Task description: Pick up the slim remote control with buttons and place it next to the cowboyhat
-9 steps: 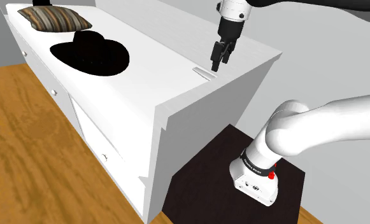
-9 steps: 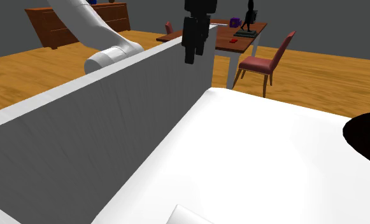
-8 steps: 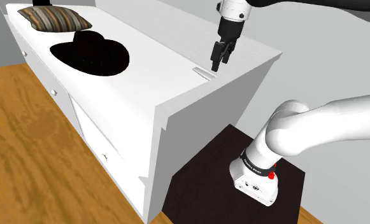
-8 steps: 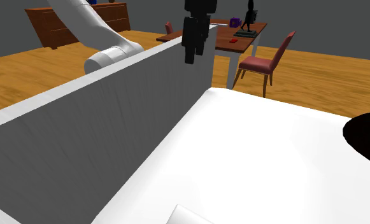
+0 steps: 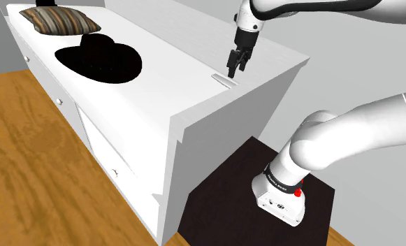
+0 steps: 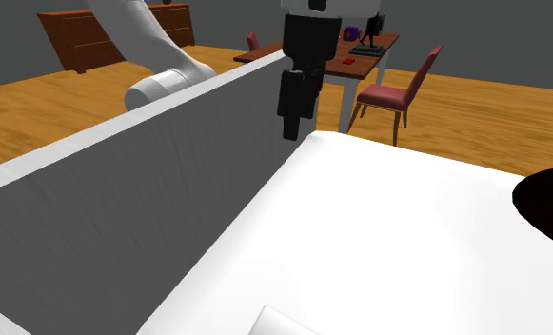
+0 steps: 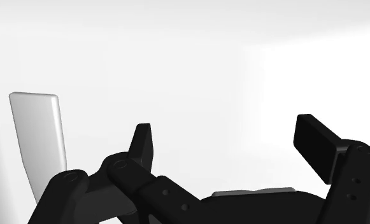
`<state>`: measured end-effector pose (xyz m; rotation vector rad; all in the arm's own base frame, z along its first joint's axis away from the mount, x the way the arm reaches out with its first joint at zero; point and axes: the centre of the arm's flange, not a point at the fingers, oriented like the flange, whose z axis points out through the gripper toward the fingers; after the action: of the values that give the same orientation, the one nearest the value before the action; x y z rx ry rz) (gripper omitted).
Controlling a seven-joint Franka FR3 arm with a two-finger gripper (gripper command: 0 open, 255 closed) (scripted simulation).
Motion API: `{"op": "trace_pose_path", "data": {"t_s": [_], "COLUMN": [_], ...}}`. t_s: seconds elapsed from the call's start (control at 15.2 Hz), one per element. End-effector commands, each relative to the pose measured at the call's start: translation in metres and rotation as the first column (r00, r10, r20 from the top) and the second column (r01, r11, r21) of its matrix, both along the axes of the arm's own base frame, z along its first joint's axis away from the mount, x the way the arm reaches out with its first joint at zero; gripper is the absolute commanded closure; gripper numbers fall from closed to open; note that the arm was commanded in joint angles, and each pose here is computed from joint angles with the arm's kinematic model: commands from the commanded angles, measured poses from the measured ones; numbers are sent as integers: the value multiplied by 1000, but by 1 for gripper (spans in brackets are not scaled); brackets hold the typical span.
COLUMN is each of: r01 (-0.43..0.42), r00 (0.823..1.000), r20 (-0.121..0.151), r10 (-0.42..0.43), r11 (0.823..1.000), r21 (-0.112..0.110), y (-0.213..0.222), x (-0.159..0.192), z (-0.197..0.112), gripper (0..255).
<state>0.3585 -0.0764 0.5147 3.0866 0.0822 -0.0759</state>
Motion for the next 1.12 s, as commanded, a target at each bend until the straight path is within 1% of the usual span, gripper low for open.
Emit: {"op": "trace_pose_path", "data": {"t_s": [0.0,1.06], "r01": [9,82], "r00": [1000,996], "r20": [5,31], "r10": [-9,-83], "r11": [1000,996], "r21": [3,34], "y": [-21,-187], "x": [13,105], "z": [-13,-109], "gripper": [0,0]}}
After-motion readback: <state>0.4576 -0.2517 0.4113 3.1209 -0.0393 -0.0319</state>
